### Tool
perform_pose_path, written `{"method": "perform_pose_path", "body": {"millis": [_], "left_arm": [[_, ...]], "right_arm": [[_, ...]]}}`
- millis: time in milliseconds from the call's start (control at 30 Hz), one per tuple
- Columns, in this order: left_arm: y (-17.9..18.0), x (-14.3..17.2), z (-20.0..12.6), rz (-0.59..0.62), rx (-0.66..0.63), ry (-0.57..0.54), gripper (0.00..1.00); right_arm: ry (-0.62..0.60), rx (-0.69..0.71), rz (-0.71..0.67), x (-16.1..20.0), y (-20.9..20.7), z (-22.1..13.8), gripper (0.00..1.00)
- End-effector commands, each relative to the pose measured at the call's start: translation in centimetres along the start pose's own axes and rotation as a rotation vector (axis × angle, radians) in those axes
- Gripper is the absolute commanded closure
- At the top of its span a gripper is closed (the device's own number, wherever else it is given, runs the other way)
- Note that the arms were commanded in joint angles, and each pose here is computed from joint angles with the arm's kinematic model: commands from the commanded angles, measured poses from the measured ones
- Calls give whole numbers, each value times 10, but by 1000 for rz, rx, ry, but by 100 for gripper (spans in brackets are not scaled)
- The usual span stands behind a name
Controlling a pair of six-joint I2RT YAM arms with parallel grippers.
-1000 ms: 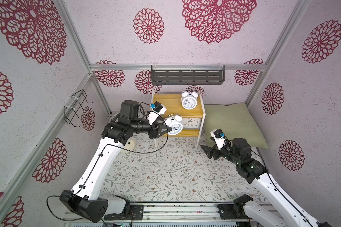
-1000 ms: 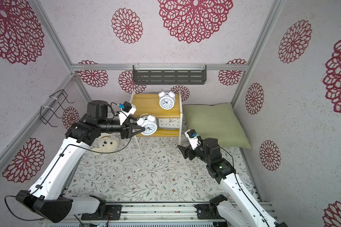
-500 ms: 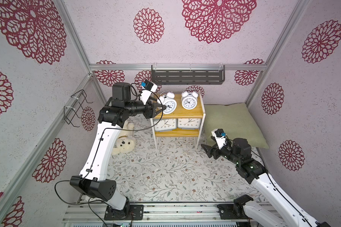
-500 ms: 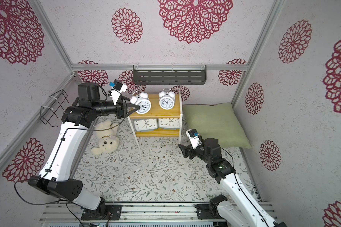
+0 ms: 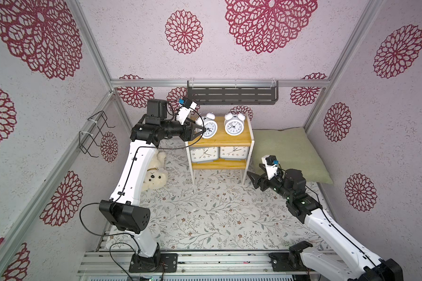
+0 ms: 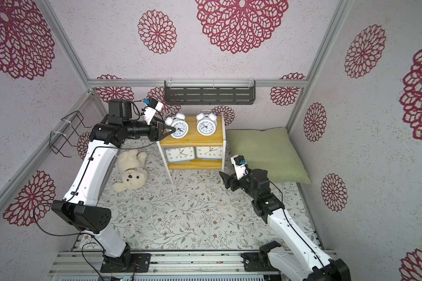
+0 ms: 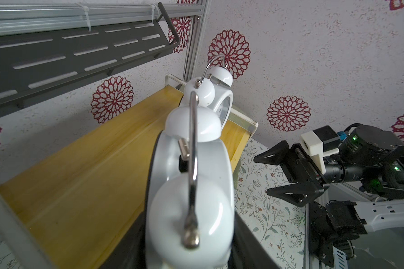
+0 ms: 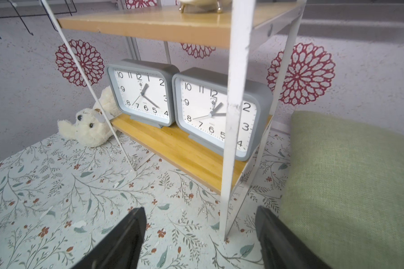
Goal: Place the alarm clocks on the shelf by style
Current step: Place the alarm on the shelf.
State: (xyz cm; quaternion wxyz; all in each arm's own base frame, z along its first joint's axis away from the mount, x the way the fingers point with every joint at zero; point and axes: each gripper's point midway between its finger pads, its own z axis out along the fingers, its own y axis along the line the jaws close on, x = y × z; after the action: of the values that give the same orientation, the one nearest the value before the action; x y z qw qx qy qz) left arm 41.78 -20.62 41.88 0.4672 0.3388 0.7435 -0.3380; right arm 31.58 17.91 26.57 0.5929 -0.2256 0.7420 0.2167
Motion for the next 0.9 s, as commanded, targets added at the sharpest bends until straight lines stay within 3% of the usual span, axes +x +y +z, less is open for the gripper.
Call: {"method": "perform_pose_path", "body": {"millis": [0,567,867], "left_arm": [[0,-16,-6,45,-4,-41,52],[27,-9,12,20,-13,-13,52],[34,-4,18,10,-11,-3,48]], "right_arm": [[-188,26,-3,-59,-7,2,21],[-238,112,-26,-76,-29,30,24],[-271,130,-33,-77,-33,35,42]]}}
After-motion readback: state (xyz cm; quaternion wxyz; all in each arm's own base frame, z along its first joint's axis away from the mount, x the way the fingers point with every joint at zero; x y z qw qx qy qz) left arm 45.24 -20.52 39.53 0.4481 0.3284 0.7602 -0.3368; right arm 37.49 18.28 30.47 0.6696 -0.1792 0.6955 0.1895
